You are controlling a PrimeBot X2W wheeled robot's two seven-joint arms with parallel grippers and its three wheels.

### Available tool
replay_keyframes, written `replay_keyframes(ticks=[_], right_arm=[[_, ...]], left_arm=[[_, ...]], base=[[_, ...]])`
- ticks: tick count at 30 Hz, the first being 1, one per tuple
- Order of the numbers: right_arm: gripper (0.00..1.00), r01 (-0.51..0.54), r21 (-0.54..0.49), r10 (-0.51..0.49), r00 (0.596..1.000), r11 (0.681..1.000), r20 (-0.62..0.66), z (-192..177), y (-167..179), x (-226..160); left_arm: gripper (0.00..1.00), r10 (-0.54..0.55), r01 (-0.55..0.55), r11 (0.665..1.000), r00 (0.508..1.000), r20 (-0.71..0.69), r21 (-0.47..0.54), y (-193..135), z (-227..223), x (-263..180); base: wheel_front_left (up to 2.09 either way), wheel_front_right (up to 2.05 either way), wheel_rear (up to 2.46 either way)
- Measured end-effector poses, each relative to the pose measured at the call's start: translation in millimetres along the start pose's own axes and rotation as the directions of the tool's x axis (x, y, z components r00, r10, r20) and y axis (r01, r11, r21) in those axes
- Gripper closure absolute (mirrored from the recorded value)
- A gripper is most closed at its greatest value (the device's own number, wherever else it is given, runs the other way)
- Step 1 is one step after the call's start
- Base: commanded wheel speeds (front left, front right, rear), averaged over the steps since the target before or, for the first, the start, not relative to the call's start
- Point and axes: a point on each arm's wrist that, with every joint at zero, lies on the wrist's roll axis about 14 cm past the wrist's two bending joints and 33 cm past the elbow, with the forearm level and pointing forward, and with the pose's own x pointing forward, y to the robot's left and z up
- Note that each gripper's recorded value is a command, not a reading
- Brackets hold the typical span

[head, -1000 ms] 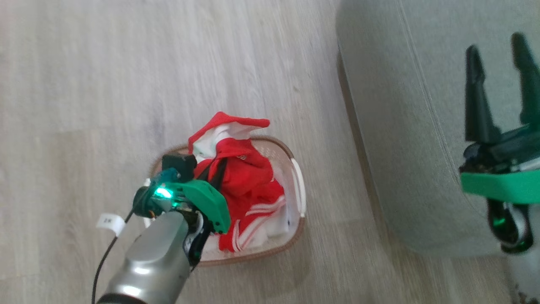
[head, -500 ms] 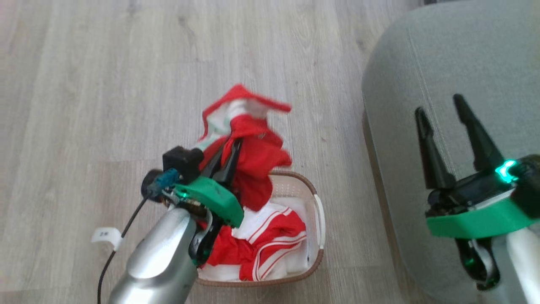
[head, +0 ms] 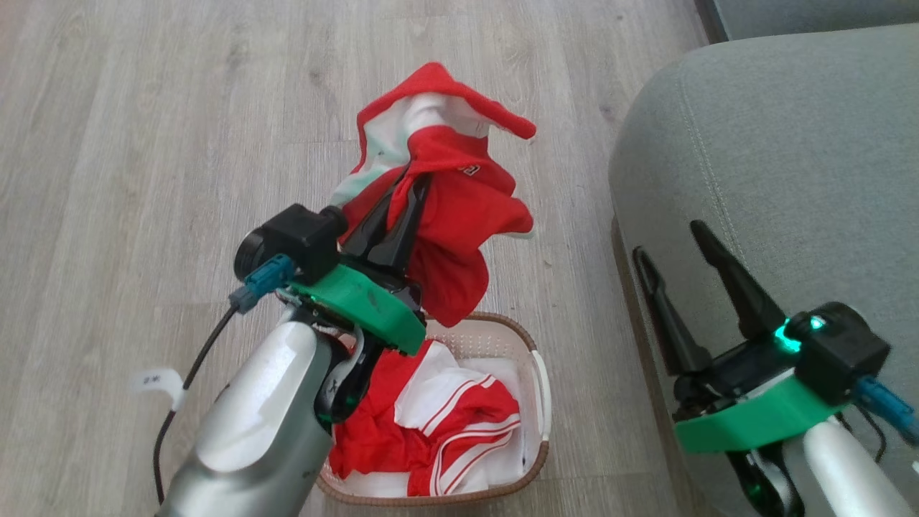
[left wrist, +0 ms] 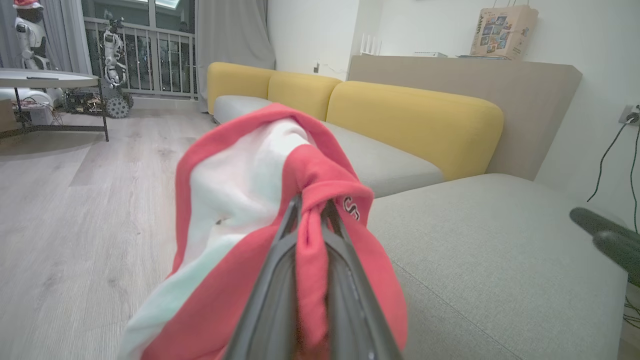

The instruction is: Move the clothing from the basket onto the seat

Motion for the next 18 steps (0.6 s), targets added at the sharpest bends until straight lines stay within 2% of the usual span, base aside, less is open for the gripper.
replay_keyframes(ticks=[11,14,18], right_arm=[[0.0,-0.102,0.056,0.106,0.99,0.993,-0.088,-27,32,-7],[0.0,-0.172,0.097,0.185,0.972,0.98,-0.148,-47,54,-6],[0.0,-0.244,0.1,0.257,0.953,0.965,-0.158,-52,70,9]], left_arm=[[1.0,-0.026,0.026,1.0,1.0,0.011,-0.008,-11,10,-5],[1.0,-0.042,0.042,0.999,0.999,0.003,-0.011,-18,10,-6],[1.0,-0.052,0.052,0.998,0.999,0.003,-0.021,-22,10,-9]], base=[[0.0,0.0,0.0],[0.0,0.0,0.0],[0.0,0.0,0.0]])
